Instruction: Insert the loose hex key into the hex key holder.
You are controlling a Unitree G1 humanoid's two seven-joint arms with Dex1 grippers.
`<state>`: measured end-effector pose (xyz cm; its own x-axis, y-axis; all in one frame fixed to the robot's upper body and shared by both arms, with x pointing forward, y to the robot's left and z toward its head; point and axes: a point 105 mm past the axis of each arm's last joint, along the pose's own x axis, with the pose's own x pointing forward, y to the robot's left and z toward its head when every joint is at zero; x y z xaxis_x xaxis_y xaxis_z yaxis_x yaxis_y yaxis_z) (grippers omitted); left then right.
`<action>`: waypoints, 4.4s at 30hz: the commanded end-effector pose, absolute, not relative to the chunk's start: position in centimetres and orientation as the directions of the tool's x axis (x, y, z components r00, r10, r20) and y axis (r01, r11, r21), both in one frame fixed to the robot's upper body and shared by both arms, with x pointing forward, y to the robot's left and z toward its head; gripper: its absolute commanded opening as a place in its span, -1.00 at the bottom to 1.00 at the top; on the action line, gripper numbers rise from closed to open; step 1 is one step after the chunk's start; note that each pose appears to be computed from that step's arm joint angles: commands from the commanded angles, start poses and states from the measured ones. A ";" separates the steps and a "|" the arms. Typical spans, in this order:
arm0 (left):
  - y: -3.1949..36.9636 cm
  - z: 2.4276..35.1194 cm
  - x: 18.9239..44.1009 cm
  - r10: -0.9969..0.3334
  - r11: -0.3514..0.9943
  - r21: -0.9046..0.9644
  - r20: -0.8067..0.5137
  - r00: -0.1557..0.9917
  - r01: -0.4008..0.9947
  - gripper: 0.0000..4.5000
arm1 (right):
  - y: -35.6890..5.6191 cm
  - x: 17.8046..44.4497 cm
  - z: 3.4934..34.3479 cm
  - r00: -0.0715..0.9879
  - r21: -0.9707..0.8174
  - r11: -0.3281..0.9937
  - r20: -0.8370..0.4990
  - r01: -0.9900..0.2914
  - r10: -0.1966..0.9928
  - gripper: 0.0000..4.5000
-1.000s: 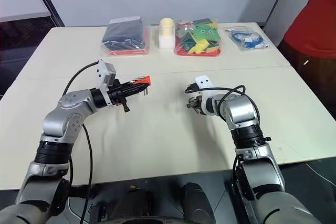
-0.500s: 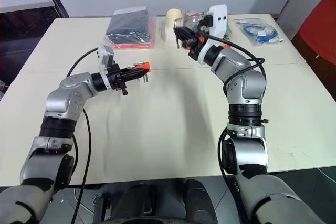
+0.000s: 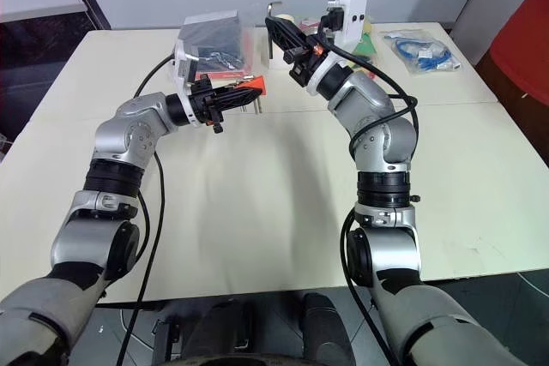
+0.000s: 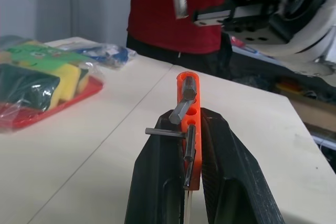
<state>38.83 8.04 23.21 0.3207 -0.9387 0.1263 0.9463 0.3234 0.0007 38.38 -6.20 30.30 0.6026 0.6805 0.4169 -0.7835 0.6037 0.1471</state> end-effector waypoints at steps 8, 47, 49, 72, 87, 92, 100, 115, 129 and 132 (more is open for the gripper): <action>7.3 25.6 39.0 -0.937 0.315 0.075 0.183 0.297 0.946 -1.00 | -4.8 37.1 31.1 0.552 0.119 0.567 0.461 -0.815 0.695 -0.99; 8.0 26.1 38.0 -0.940 0.296 0.076 0.200 0.276 0.952 -1.00 | -5.5 38.1 29.9 0.584 0.108 0.605 0.441 -0.789 0.682 -0.99; 8.1 26.0 38.0 -0.938 0.303 0.073 0.202 0.283 0.950 -1.00 | -5.5 38.2 29.9 0.585 0.108 0.607 0.443 -0.787 0.680 -0.99; 7.7 26.9 38.5 -0.926 0.325 0.089 0.229 0.298 0.941 -1.00 | -4.9 37.5 27.9 0.562 0.105 0.568 0.371 -0.816 0.739 -0.99; 7.6 27.6 38.0 -0.932 0.312 0.118 0.231 0.280 0.943 -1.00 | -4.3 37.5 26.1 0.553 0.123 0.542 0.280 -0.831 0.784 -0.99; 7.4 27.8 37.8 -0.936 0.303 0.134 0.228 0.268 0.943 -1.00 | -4.3 37.6 25.9 0.558 0.128 0.545 0.269 -0.828 0.785 -0.99; 7.2 28.9 37.4 -0.941 0.289 0.176 0.235 0.245 0.941 -1.00 | -4.4 37.7 25.2 0.561 0.129 0.547 0.229 -0.827 0.795 -0.99; 7.7 29.1 37.5 -0.947 0.294 0.228 0.203 0.250 0.928 -1.00 | -5.1 37.6 24.8 0.545 0.094 0.537 0.145 -0.838 0.826 -0.99; 8.1 27.3 38.2 -0.941 0.320 0.198 0.176 0.288 0.926 -1.00 | -6.0 37.5 25.5 0.562 0.077 0.558 0.177 -0.826 0.808 0.55; 8.5 27.0 38.3 -0.937 0.335 0.193 0.168 0.306 0.922 -1.00 | -7.7 36.6 26.1 0.561 0.071 0.558 0.186 -0.827 0.807 0.75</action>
